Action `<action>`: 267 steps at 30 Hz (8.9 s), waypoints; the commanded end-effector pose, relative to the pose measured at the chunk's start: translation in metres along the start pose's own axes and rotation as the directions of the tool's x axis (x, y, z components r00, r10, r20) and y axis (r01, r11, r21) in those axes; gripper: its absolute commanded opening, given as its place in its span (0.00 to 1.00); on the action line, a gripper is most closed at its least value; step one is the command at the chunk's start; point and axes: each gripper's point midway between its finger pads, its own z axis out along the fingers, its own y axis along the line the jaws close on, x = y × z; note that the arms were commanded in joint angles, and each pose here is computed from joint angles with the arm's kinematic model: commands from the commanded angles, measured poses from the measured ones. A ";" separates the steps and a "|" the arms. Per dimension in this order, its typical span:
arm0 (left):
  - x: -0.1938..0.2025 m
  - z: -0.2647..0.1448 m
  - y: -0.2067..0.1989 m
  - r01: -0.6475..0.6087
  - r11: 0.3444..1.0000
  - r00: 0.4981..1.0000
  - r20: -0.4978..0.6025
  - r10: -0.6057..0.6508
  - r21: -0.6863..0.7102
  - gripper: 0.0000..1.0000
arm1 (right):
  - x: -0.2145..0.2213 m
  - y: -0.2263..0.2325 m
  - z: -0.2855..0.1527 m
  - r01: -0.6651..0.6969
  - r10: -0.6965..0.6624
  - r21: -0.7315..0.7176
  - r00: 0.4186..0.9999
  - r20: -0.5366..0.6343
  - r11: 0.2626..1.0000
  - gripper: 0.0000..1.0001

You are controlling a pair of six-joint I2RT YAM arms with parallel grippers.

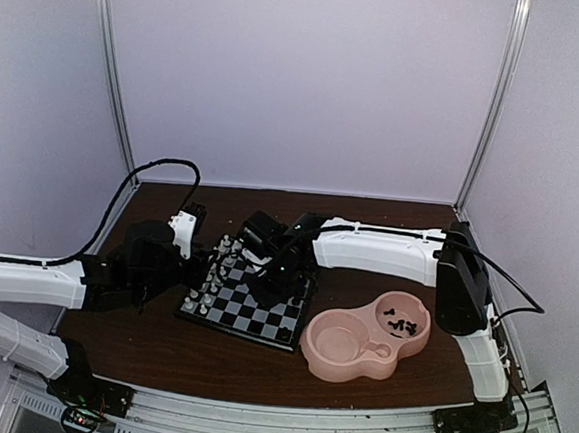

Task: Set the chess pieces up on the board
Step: Place the bishop on the chessboard, then move the bishop to f8, then pick up the pawn from the storage box.

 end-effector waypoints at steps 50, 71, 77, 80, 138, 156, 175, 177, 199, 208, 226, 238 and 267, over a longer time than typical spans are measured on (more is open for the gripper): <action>0.087 0.068 -0.094 -0.159 0.969 0.805 -0.543 0.238 0.189 0.36 | 0.035 -0.176 -0.131 -0.374 0.087 0.378 0.799 0.596 0.847 0.40; 0.068 0.058 -0.093 -0.122 0.973 0.858 -0.473 0.202 0.194 0.31 | 0.035 -0.178 -0.138 -0.381 0.095 0.360 0.788 0.608 0.851 0.40; 0.066 0.053 -0.105 -0.090 0.963 0.858 -0.471 0.205 0.254 0.34 | 0.035 -0.179 -0.137 -0.379 0.096 0.359 0.790 0.606 0.853 0.40; 0.071 0.054 -0.112 -0.080 0.955 0.849 -0.482 0.215 0.285 0.35 | 0.035 -0.178 -0.136 -0.377 0.095 0.360 0.792 0.603 0.853 0.40; 0.097 0.070 -0.128 -0.097 0.942 0.789 -0.552 0.269 0.320 0.10 | 0.035 -0.180 -0.136 -0.385 0.115 0.341 0.790 0.603 0.858 0.41; 0.092 0.076 -0.168 -0.062 0.883 0.829 -0.468 0.306 0.466 0.10 | 0.034 -0.180 -0.139 -0.386 0.115 0.338 0.786 0.607 0.859 0.41; 0.094 0.091 -0.175 -0.081 0.885 0.823 -0.470 0.318 0.458 0.10 | 0.034 -0.179 -0.138 -0.384 0.117 0.331 0.786 0.607 0.862 0.41; 0.094 0.092 -0.175 -0.084 0.886 0.823 -0.469 0.320 0.456 0.11 | 0.034 -0.179 -0.138 -0.383 0.117 0.331 0.786 0.606 0.862 0.41; 0.097 0.097 -0.174 -0.103 0.888 0.813 -0.477 0.335 0.449 0.20 | 0.035 -0.179 -0.141 -0.384 0.117 0.328 0.784 0.610 0.863 0.41; 0.087 0.090 -0.169 -0.124 0.892 0.830 -0.448 0.334 0.435 0.33 | 0.035 -0.179 -0.146 -0.387 0.117 0.326 0.779 0.616 0.863 0.41; -0.009 0.004 -0.103 -0.183 0.935 0.983 0.051 0.175 0.303 0.45 | 0.094 -0.177 -0.146 -0.306 0.174 0.279 0.894 0.414 0.910 0.39; -0.009 0.007 -0.085 -0.159 0.965 0.987 0.035 0.155 0.208 0.45 | 0.152 -0.215 -0.091 -0.412 0.362 0.207 0.901 0.240 0.887 0.42; -0.014 -0.007 -0.079 -0.135 0.966 0.991 0.046 0.128 0.218 0.46 | 0.176 -0.225 -0.033 -0.463 0.458 0.200 0.886 0.074 0.864 0.20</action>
